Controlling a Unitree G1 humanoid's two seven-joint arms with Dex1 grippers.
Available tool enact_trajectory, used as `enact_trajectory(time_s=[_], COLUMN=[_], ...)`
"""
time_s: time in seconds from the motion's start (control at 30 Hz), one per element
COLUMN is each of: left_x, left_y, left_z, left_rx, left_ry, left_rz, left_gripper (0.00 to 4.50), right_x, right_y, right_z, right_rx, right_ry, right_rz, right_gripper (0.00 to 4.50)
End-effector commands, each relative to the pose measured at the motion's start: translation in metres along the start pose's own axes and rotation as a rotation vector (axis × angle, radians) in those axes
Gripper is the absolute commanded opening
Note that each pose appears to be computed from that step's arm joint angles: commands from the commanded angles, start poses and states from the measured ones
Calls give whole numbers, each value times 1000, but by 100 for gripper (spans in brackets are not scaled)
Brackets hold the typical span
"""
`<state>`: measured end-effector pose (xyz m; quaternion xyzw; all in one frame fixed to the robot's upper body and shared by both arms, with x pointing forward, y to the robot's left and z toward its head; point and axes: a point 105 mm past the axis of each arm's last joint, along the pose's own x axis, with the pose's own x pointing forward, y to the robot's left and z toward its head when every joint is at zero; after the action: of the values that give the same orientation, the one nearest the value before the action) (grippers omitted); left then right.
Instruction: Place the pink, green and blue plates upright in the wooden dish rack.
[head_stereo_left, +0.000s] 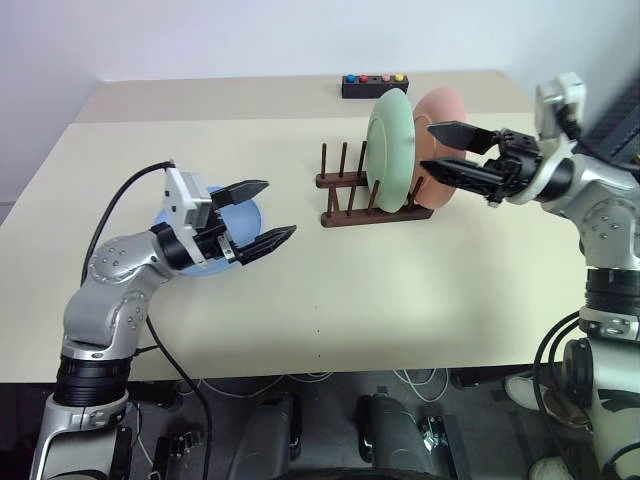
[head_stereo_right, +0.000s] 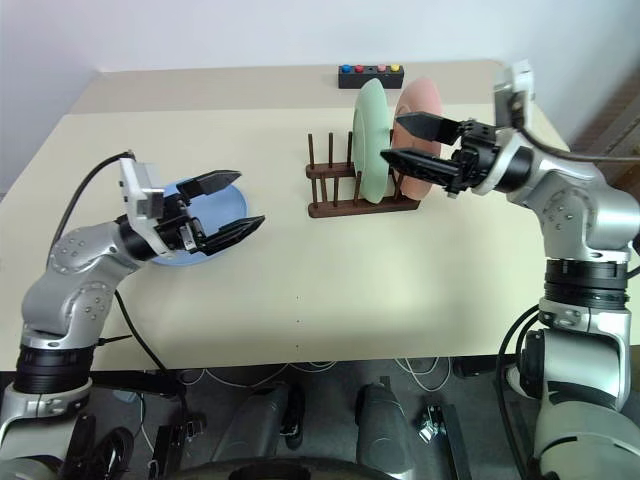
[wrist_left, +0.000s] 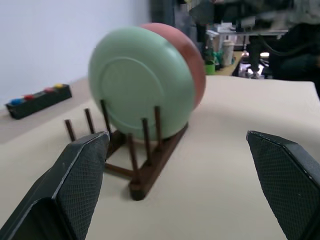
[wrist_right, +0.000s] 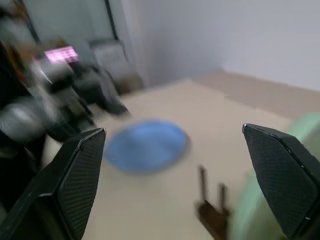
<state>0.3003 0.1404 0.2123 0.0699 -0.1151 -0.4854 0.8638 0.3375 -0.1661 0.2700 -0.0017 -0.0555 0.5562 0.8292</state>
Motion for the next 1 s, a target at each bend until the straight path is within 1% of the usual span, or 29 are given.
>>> enact_trajectory(time_s=[0.03, 0.1, 0.17, 0.23, 0.3, 0.37, 0.43, 0.5, 0.53, 0.67, 0.8, 0.87, 0.93, 1.0], left_x=[-14, -19, -33, -47, -56, -65, -84, -100, -106, -132, -162, -178, -186, -190], left_y=[6, 10, 23, 37, 50, 63, 76, 82, 85, 95, 106, 111, 115, 118], left_z=[19, 23, 25, 27, 29, 23, 9, 4, 7, 16, 5, -4, -6, -8], left_rx=[7, -1, -4, -26, -61, -114, -62, -69, -52, -20, -26, -24, -28, -32], left_ry=[-46, -55, -56, -68, -70, -21, 128, 200, 211, 238, 328, 395, 409, 410], left_rz=[34, 59, 146, 229, 302, 380, 471, 508, 524, 600, 736, 812, 857, 888], left_gripper=[450, 450, 450, 450, 450, 450, 450, 450, 450, 450, 450, 450, 450, 450], right_x=[7, 9, 16, 25, 37, 48, 54, 51, 50, 47, 43, 43, 44, 45], right_y=[11, 19, 33, 49, 58, 69, 73, 80, 80, 77, 72, 70, 67, 64], right_z=[41, 47, 42, 43, 41, 23, -5, -19, -20, -6, -2, -2, -2, -3], right_rx=[-61, -41, -36, -95, -160, -279, -473, -501, -495, -377, -224, -97, -10, 36], right_ry=[-114, -140, -137, -147, -117, -1, 156, 226, 229, 116, 61, 58, 66, 76], right_rz=[69, 116, 186, 245, 252, 294, 335, 409, 427, 437, 429, 424, 406, 383], right_gripper=[448, 448, 448, 448, 448, 448, 448, 448, 448, 448, 448, 448, 448, 448])
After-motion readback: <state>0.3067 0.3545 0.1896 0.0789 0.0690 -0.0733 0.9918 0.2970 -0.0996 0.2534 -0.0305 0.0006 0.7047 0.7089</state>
